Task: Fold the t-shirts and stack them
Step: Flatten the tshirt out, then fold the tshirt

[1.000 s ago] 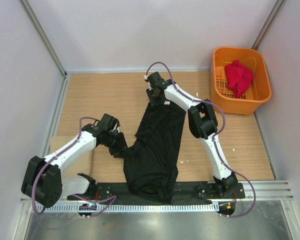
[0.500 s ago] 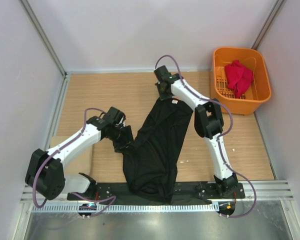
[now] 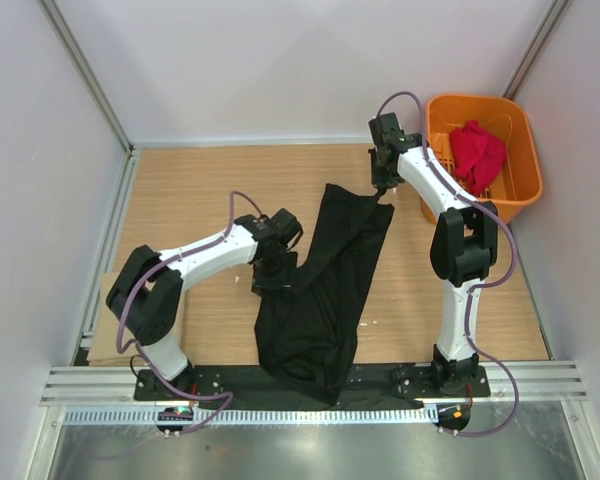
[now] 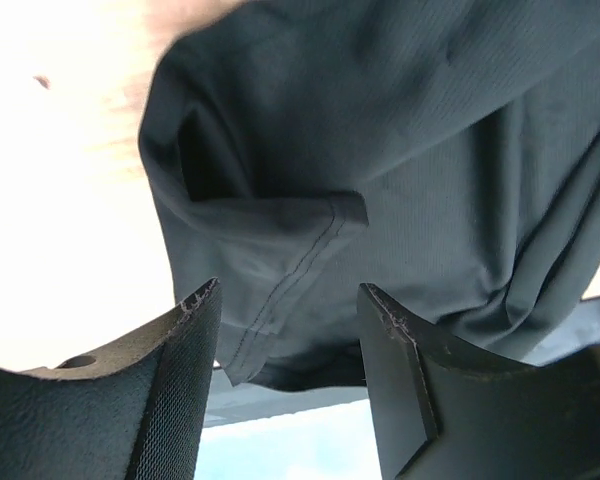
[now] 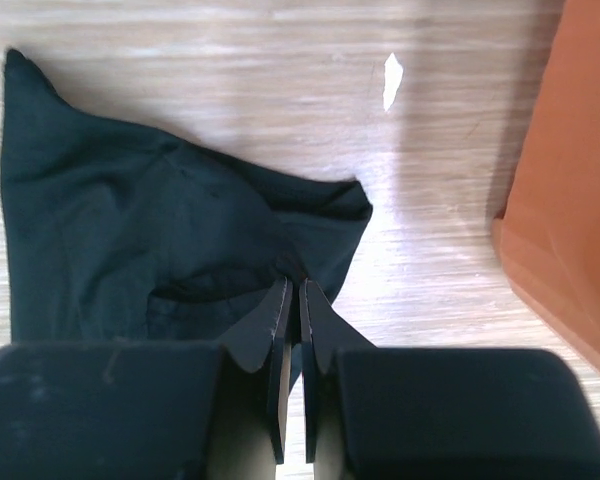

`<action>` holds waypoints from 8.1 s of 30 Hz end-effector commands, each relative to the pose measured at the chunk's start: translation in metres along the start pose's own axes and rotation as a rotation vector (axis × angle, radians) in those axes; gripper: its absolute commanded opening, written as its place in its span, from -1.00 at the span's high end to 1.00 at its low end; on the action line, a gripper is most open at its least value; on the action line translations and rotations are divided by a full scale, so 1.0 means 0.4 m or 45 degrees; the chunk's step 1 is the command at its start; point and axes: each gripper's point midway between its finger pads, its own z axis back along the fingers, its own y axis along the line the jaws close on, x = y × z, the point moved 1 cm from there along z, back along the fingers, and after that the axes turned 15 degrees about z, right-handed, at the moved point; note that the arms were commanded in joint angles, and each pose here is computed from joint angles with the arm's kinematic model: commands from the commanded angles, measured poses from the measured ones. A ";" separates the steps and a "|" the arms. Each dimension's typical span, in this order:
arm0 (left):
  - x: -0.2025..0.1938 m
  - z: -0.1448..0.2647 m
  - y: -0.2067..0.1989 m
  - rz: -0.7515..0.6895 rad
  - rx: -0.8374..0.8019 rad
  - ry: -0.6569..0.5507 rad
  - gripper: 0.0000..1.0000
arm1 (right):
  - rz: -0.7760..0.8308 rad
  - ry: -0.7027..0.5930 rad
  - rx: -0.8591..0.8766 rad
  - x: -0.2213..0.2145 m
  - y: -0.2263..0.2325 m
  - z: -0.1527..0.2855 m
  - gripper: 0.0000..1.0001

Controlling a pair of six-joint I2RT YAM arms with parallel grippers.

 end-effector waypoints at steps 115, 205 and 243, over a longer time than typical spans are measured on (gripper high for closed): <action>1.093 0.145 0.360 -0.097 0.911 -1.181 0.40 | -0.146 -0.952 0.297 0.438 -0.032 -0.212 0.13; -0.057 -0.028 0.508 1.381 0.177 -0.169 0.16 | -0.818 0.326 -0.008 -0.744 0.027 0.222 -0.13; -0.061 0.051 0.513 1.338 0.252 -0.196 0.34 | -0.801 0.398 0.072 -0.774 0.064 0.207 -0.13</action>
